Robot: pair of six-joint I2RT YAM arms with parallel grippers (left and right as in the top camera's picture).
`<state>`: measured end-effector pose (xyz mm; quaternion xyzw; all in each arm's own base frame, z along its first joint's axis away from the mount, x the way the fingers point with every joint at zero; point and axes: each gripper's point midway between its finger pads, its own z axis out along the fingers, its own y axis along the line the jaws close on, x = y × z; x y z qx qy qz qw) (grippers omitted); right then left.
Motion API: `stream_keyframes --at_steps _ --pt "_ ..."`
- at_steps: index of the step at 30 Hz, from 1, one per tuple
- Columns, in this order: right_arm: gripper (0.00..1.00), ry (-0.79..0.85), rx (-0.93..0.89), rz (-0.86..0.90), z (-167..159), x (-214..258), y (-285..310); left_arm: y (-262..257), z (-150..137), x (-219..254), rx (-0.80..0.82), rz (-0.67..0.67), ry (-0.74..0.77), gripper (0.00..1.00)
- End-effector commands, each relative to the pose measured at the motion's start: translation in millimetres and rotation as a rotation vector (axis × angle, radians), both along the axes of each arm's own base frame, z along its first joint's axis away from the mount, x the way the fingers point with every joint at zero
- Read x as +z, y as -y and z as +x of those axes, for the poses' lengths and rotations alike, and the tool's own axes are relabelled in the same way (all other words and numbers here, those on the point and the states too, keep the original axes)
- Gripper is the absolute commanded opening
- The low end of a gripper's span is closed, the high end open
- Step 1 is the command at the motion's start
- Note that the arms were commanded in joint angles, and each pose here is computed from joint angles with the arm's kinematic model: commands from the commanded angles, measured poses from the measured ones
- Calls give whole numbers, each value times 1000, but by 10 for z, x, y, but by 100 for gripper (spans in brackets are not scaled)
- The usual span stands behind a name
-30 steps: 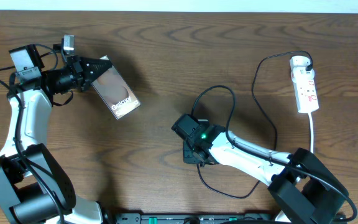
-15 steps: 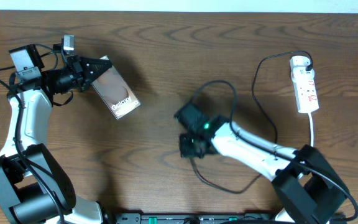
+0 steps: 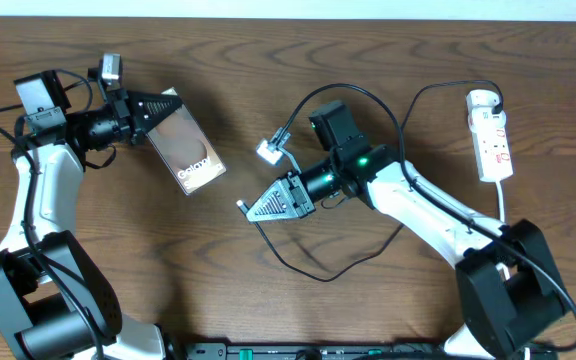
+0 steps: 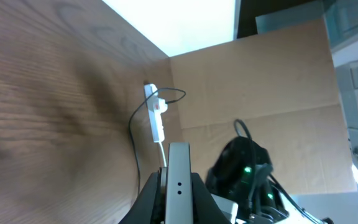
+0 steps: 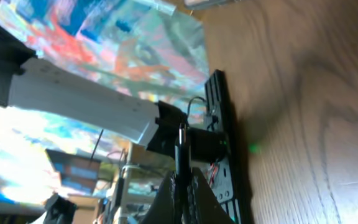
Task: Plug charger to phone and switch on socket
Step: 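Lift the cable end with the right gripper toward the phone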
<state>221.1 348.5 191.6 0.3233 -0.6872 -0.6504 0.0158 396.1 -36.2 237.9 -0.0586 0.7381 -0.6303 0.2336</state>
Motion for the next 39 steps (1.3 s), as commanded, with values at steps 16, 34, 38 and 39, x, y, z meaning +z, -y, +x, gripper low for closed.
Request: stream_keyframes --at_steps 16,34,38,39 --pt "1 -40 172 151 12 -157 -316 36 -77 164 -47 -31 70 7" --pt "1 -82 35 103 420 -161 -143 -21 -46 161 -27 -12 91 7" --pt "1 -175 -156 -1 838 -360 112 -128 -40 162 0 -14 86 7" --pt "1 -199 -204 -35 917 -430 159 -163 -38 162 9 -15 82 8"
